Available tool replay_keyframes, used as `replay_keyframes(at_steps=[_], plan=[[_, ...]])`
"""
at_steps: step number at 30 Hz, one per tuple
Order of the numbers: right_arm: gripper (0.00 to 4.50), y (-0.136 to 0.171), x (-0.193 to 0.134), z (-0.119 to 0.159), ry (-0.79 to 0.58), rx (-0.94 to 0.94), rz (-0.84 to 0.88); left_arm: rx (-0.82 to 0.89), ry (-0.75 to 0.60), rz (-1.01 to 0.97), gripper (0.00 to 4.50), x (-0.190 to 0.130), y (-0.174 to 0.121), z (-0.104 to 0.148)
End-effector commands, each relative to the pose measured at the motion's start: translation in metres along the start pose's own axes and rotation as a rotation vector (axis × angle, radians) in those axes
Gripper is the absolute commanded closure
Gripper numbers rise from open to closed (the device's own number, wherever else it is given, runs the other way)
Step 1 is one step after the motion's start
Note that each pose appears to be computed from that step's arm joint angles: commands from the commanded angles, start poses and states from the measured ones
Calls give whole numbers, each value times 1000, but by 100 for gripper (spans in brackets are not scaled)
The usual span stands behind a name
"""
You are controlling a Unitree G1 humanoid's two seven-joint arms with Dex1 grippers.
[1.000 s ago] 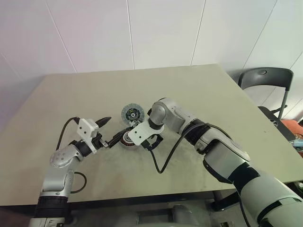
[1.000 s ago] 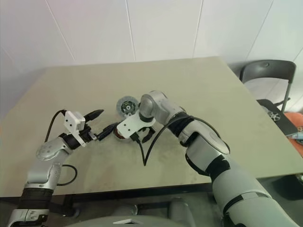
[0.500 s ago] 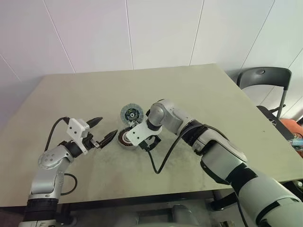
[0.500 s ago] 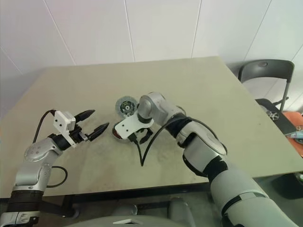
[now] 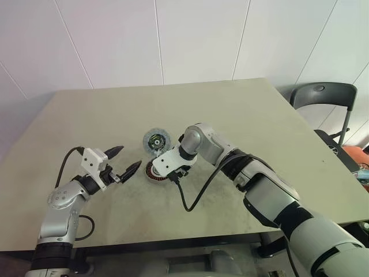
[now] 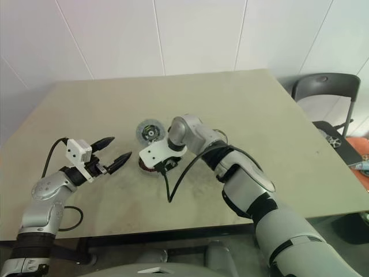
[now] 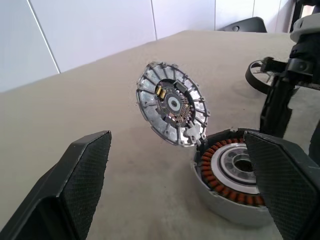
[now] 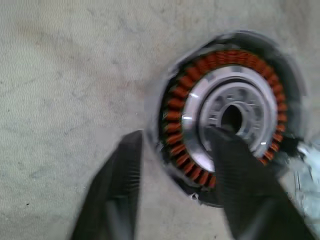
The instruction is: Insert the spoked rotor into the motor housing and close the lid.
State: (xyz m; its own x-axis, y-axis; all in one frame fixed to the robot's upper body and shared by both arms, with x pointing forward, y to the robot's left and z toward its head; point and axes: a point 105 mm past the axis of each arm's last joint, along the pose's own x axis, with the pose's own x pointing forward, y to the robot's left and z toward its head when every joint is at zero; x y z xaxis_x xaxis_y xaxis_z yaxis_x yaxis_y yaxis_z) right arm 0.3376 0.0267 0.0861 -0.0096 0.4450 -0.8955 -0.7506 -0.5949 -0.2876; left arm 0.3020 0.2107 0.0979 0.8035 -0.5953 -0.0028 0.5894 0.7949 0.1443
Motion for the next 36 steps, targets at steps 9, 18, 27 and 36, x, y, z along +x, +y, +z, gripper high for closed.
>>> replay_keyframes(at_steps=[9, 18, 27, 36], plan=[[310, 1, -6, 10, -18, -42, 21, 34, -23, -3, 0, -3, 5, -4], [310, -3, -10, 14, -29, -49, -7, 30, -22, 1, 0, -5, 7, -14], [310, 22, -24, 12, -13, -77, 69, 29, -19, -1, 0, -7, 9, -19], [310, 42, -34, 10, -23, -23, 83, 26, -23, -9, 0, -4, 6, -20]])
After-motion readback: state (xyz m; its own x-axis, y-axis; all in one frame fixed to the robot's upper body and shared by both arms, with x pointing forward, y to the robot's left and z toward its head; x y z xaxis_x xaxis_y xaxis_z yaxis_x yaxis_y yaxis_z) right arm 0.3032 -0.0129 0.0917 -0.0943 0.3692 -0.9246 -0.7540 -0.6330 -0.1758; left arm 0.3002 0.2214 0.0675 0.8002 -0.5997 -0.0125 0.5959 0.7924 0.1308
